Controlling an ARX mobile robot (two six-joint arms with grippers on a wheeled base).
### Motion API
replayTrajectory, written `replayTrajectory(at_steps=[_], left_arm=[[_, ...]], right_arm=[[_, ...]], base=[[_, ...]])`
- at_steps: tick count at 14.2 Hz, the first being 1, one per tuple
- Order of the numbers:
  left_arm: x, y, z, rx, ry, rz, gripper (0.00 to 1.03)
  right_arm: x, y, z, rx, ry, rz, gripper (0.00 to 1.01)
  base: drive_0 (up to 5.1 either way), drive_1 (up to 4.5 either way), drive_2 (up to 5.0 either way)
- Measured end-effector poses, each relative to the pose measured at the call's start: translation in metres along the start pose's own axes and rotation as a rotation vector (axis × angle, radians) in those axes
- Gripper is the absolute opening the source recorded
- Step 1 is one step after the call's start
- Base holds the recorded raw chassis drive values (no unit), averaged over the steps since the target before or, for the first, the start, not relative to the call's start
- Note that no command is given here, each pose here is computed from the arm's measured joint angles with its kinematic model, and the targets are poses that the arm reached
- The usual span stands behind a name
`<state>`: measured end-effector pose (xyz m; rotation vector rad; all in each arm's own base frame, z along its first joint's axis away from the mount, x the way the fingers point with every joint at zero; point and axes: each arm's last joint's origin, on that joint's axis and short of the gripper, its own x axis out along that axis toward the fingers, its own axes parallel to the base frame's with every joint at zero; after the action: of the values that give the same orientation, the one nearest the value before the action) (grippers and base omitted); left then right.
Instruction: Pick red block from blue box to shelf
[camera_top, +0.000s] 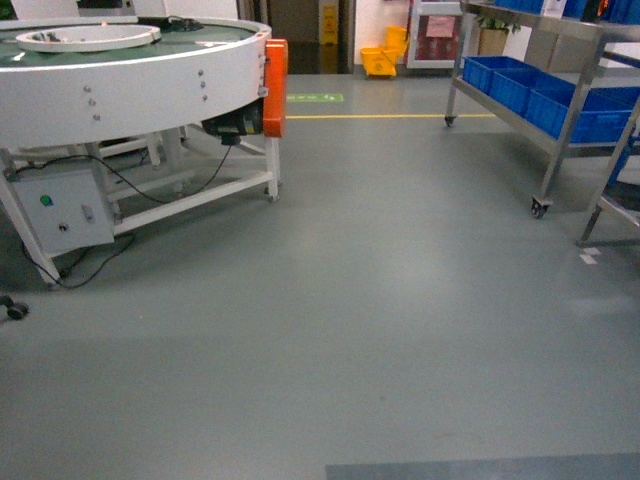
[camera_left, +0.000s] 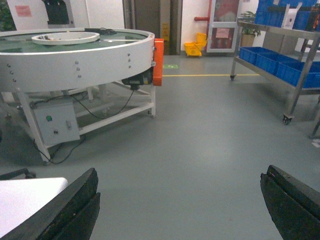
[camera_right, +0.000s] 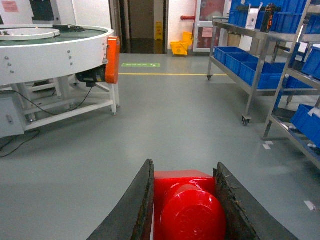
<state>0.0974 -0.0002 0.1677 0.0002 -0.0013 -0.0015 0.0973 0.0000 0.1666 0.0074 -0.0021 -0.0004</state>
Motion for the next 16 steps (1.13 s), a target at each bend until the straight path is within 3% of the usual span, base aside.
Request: replayTrajectory(at_steps=[16], left_arm=[[0.0,0.0001,-0.0001,0.0,0.001,0.002,0.98]], right_arm=[[0.0,0.0,0.0001,0.0,-0.001,0.0,0.27]], base=[[-0.1,4.14,-4.2]])
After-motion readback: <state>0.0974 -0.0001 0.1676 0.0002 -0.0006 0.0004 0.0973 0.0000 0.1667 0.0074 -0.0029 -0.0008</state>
